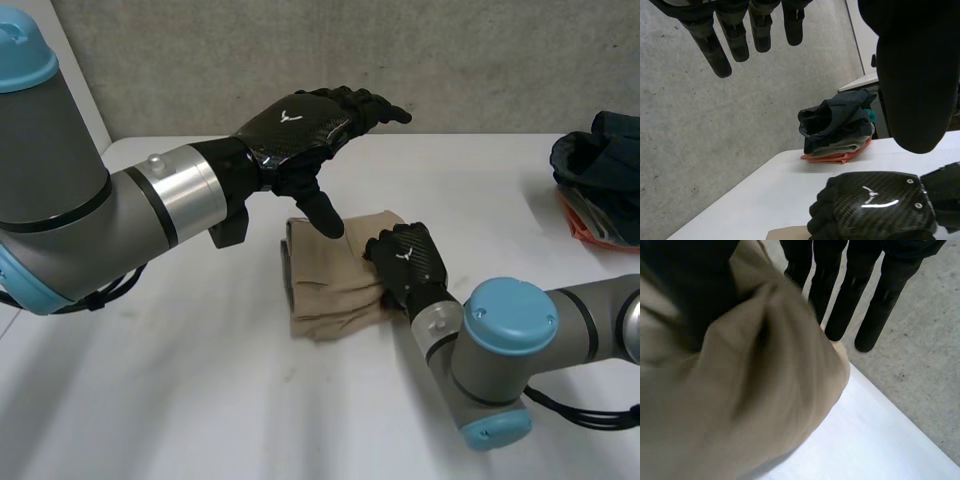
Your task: Fold the laundry.
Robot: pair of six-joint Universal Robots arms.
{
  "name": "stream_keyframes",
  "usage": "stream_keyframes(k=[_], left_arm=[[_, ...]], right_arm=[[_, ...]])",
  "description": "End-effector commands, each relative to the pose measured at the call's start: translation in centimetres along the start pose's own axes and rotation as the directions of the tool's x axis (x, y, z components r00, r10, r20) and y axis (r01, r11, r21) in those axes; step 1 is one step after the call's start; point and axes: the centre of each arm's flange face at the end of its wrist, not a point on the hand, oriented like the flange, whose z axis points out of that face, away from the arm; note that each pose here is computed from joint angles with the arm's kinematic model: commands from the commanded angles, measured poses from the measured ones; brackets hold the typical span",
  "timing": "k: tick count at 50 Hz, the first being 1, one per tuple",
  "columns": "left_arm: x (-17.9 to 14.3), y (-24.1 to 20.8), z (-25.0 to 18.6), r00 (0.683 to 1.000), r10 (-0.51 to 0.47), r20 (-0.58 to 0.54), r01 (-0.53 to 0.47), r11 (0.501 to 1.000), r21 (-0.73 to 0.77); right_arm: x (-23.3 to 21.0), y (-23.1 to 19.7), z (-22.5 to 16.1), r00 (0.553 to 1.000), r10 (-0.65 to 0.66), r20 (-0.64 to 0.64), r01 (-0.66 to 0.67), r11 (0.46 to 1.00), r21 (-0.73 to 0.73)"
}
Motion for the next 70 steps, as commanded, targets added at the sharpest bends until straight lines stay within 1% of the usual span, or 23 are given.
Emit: stream_keyframes(k=[1, 8, 12, 13, 16, 22, 24, 25, 28, 29, 31, 33, 35, 36, 38, 40, 42, 44, 48, 53, 61, 64, 70], left_arm=[[-0.1, 0.1, 0.0, 1.000, 0.005, 0.001, -0.005, 1.000, 0.005], [-0.7, -1.2, 0.2, 0.999, 0.045, 0.026, -0.047, 0.997, 0.069], [-0.7, -2.5, 0.0, 0.996, 0.070, 0.051, -0.076, 0.991, 0.106], [-0.7, -2.8, -0.1, 0.995, 0.076, 0.058, -0.082, 0.990, 0.115], [-0.7, -3.9, -0.5, 0.993, 0.092, 0.071, -0.101, 0.985, 0.142], [-0.5, -4.7, -0.7, 0.995, 0.070, 0.066, -0.081, 0.983, 0.167], [-0.4, -4.8, -0.8, 0.996, 0.057, 0.062, -0.067, 0.983, 0.172], [-0.4, -4.8, -0.8, 0.997, 0.053, 0.060, -0.062, 0.983, 0.171], [0.0, -4.5, -0.7, 0.998, 0.046, 0.049, -0.054, 0.985, 0.166], [0.1, -4.5, -0.7, 0.998, 0.046, 0.044, -0.052, 0.985, 0.165], [0.3, -4.3, -0.7, 0.998, 0.042, 0.040, -0.048, 0.986, 0.160], [0.4, -4.3, -0.6, 0.998, 0.042, 0.037, -0.048, 0.986, 0.160], [0.7, -4.2, -0.6, 0.999, 0.041, 0.030, -0.046, 0.986, 0.159], [0.7, -4.3, -0.5, 0.999, 0.041, 0.028, -0.045, 0.986, 0.160], [0.9, -4.2, -0.5, 0.999, 0.042, 0.025, -0.046, 0.986, 0.158], [1.0, -4.1, -0.5, 0.999, 0.040, 0.022, -0.043, 0.987, 0.156], [1.0, -3.8, -0.4, 0.999, 0.037, 0.023, -0.040, 0.988, 0.148], [1.1, -3.4, -0.4, 0.999, 0.033, 0.020, -0.035, 0.990, 0.139], [1.1, -3.4, -0.3, 0.999, 0.036, 0.020, -0.039, 0.989, 0.146], [1.6, -3.2, -0.1, 0.999, 0.034, 0.009, -0.035, 0.989, 0.144], [2.3, -3.2, 0.0, 0.999, 0.036, -0.009, -0.035, 0.989, 0.145], [2.4, -3.3, 0.1, 0.999, 0.036, -0.010, -0.034, 0.988, 0.148], [3.0, -3.6, 0.0, 0.999, 0.040, -0.022, -0.036, 0.987, 0.156]], right_arm=[[0.6, -1.5, 1.1, 1.000, 0.018, -0.016, -0.017, 0.998, 0.061], [4.1, -8.2, 3.0, 0.994, 0.087, -0.064, -0.067, 0.961, 0.268], [9.0, -10.7, 4.7, 0.982, 0.117, -0.149, -0.058, 0.934, 0.352], [11.3, -11.6, 5.1, 0.973, 0.121, -0.195, -0.038, 0.924, 0.382], [14.7, -13.1, 5.3, 0.960, 0.122, -0.253, -0.002, 0.904, 0.428], [23.1, -14.9, 5.7, 0.920, 0.132, -0.368, 0.084, 0.854, 0.514], [25.9, -14.8, 5.4, 0.904, 0.164, -0.395, 0.081, 0.842, 0.534], [29.1, -14.4, 4.9, 0.884, 0.201, -0.422, 0.075, 0.830, 0.553], [34.1, -13.1, 3.5, 0.848, 0.257, -0.464, 0.060, 0.822, 0.566], [37.1, -11.7, 2.5, 0.826, 0.281, -0.489, 0.052, 0.825, 0.563], [39.7, -10.1, 1.5, 0.812, 0.298, -0.501, 0.039, 0.830, 0.557], [42.7, -7.6, 0.4, 0.812, 0.309, -0.494, 0.011, 0.840, 0.543], [43.9, -5.0, 0.3, 0.826, 0.316, -0.467, -0.033, 0.854, 0.520], [44.9, -2.3, 0.2, 0.843, 0.322, -0.430, -0.079, 0.867, 0.492], [45.2, 0.4, 0.4, 0.864, 0.318, -0.391, -0.114, 0.879, 0.462], [45.7, 4.4, 0.3, 0.880, 0.317, -0.354, -0.155, 0.896, 0.417], [46.1, 8.9, -0.3, 0.880, 0.330, -0.343, -0.197, 0.909, 0.368], [45.8, 12.0, -0.8, 0.878, 0.350, -0.327, -0.240, 0.912, 0.332], [44.4, 14.9, -0.8, 0.882, 0.378, -0.282, -0.297, 0.909, 0.291], [43.7, 15.0, -1.0, 0.885, 0.380, -0.270, -0.308, 0.911, 0.275], [44.5, 12.2, -1.5, 0.900, 0.320, -0.295, -0.238, 0.930, 0.281], [44.9, 11.1, -1.9, 0.890, 0.326, -0.320, -0.238, 0.929, 0.283], [45.8, 9.1, -3.7, 0.832, 0.329, -0.447, -0.245, 0.940, 0.236]])
